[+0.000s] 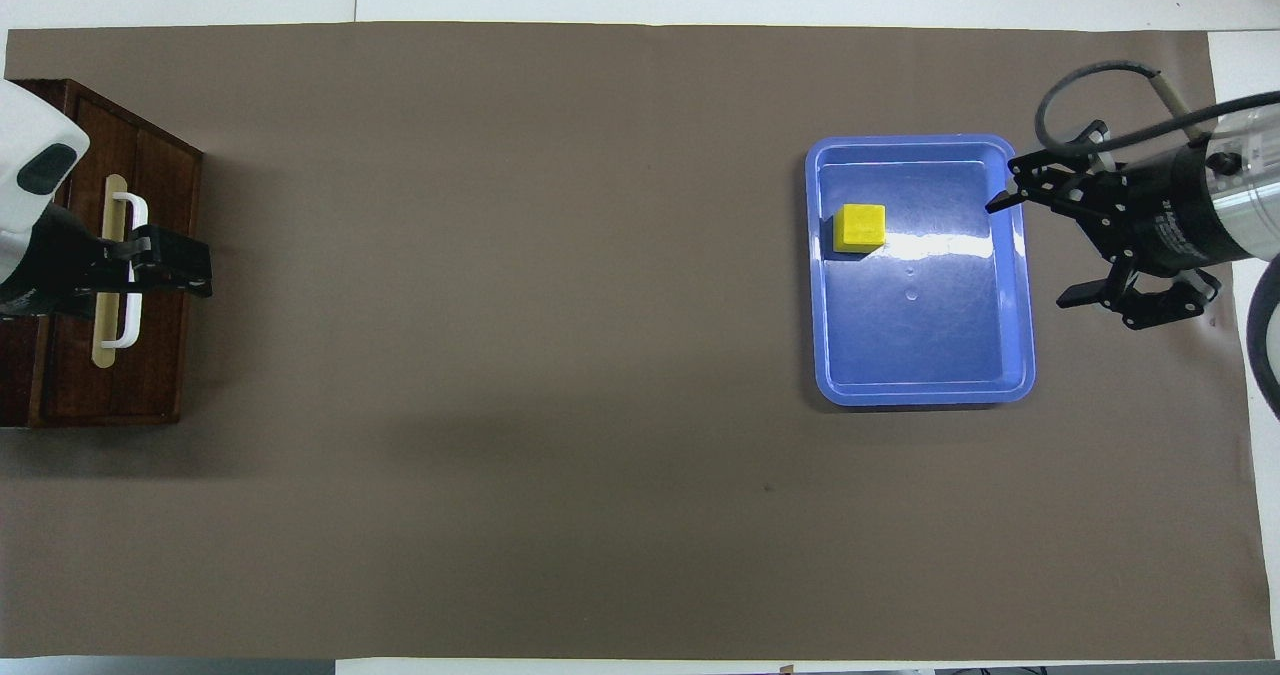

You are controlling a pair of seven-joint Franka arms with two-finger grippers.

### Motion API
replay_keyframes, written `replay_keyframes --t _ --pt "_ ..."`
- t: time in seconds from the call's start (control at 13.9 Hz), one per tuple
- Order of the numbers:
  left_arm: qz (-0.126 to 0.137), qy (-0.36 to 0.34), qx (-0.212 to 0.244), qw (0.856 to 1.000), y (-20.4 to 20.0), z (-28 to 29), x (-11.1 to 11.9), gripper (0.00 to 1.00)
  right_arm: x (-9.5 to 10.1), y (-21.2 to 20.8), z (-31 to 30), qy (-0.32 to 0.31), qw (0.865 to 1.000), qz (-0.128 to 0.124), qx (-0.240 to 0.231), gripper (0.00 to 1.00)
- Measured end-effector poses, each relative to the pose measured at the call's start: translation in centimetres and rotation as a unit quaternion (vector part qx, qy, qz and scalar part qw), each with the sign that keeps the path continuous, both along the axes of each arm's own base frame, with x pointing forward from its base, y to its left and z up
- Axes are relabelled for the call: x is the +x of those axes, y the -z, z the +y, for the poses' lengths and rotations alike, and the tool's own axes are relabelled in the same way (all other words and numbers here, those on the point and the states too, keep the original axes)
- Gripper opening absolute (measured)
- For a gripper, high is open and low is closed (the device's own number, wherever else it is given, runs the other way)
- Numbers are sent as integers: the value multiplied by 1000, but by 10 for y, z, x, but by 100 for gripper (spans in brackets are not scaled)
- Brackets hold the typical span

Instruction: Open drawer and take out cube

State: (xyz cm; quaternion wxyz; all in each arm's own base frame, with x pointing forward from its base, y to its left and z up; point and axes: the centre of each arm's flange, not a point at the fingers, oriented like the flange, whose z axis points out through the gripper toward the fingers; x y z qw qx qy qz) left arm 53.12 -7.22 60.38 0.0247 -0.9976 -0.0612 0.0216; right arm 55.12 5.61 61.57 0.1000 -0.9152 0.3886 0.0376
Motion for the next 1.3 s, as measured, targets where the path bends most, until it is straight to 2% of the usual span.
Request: replay_keyframes --t 0.14,0.22,0.36,0.65,0.79,1.01,1.3 --pt "4 5 -1 1000 -3 1 -1 100 -8 -9 -5 -105 994 -25 -34 100" --pt "5 5 -1 1000 -5 1 -2 100 -8 -9 -8 -158 986 -34 -48 100" --pt "5 8 -1 1000 -8 2 -3 100 -7 -5 -13 -253 964 -42 -65 100" --pt "4 13 -1 1000 -9 3 -3 100 -10 1 -16 -374 924 -46 -70 100" --pt "4 13 -2 1000 -9 3 -3 100 -15 6 -16 -395 916 -29 -63 100" --pt "3 13 -2 1000 -10 3 -3 100 -17 8 -22 -423 902 -21 -82 100" --pt "2 12 -3 1000 -11 2 -3 100 -17 9 -26 -423 902 -18 -88 100"
